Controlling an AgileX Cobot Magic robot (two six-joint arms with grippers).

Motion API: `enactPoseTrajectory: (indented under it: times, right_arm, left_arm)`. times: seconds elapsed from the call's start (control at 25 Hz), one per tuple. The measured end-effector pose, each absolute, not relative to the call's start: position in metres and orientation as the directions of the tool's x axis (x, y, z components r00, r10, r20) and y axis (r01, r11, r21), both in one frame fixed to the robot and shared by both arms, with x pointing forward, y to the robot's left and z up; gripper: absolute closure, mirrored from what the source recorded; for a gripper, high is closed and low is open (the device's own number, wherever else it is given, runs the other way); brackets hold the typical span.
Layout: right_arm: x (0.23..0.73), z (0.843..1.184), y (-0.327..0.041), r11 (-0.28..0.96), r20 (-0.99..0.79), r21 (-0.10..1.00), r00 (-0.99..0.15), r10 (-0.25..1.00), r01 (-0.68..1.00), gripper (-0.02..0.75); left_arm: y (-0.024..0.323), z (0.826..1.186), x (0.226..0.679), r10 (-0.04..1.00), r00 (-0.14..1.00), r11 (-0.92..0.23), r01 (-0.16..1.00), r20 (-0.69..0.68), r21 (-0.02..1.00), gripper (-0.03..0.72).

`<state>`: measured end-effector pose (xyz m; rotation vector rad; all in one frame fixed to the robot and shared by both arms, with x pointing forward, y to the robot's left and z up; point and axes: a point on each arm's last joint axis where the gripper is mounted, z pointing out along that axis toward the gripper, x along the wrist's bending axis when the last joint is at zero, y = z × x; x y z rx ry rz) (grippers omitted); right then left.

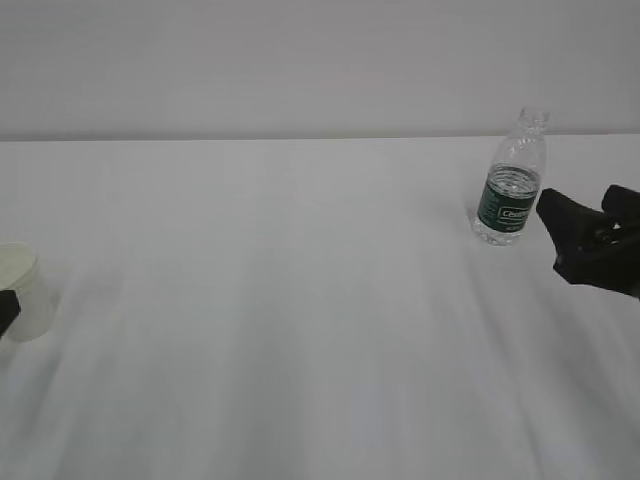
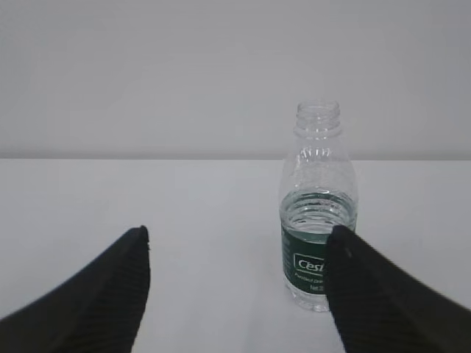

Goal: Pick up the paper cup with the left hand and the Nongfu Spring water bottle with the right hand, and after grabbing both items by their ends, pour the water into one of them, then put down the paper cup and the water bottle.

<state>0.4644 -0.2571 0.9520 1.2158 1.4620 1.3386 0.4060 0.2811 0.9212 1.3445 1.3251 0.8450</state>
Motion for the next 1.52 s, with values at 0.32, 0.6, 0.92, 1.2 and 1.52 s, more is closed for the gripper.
enactPoseTrajectory:
  times: [0.32,0.6,0.92,1.2,1.52]
  right_arm:
    - [0.463,0.917,-0.26,-0.048,0.092,0.972,-0.184,0.979,0.23,0.186]
    - [0.465,0.9,-0.263,-0.052,0.095,0.955,-0.135,0.986,0.292,0.186]
    - [0.468,0.898,-0.267,-0.054,0.085,0.955,-0.092,0.992,0.293,0.186]
    - [0.48,0.895,-0.265,-0.041,0.071,0.957,-0.095,0.993,0.288,0.181]
    - [0.495,0.88,-0.263,-0.031,0.065,0.948,-0.096,0.993,0.317,0.123]
  left_arm:
    - [0.279,0.909,0.407,0.973,0.169,0.095,0.324,-0.157,0.941,0.291]
    - [0.278,0.909,0.407,0.973,0.175,0.089,0.321,-0.152,0.943,0.291]
    - [0.278,0.909,0.407,0.972,0.181,0.086,0.322,-0.151,0.943,0.291]
    - [0.278,0.909,0.407,0.971,0.184,0.085,0.322,-0.151,0.943,0.267]
    - [0.279,0.909,0.407,0.974,0.166,0.093,0.32,-0.152,0.943,0.156]
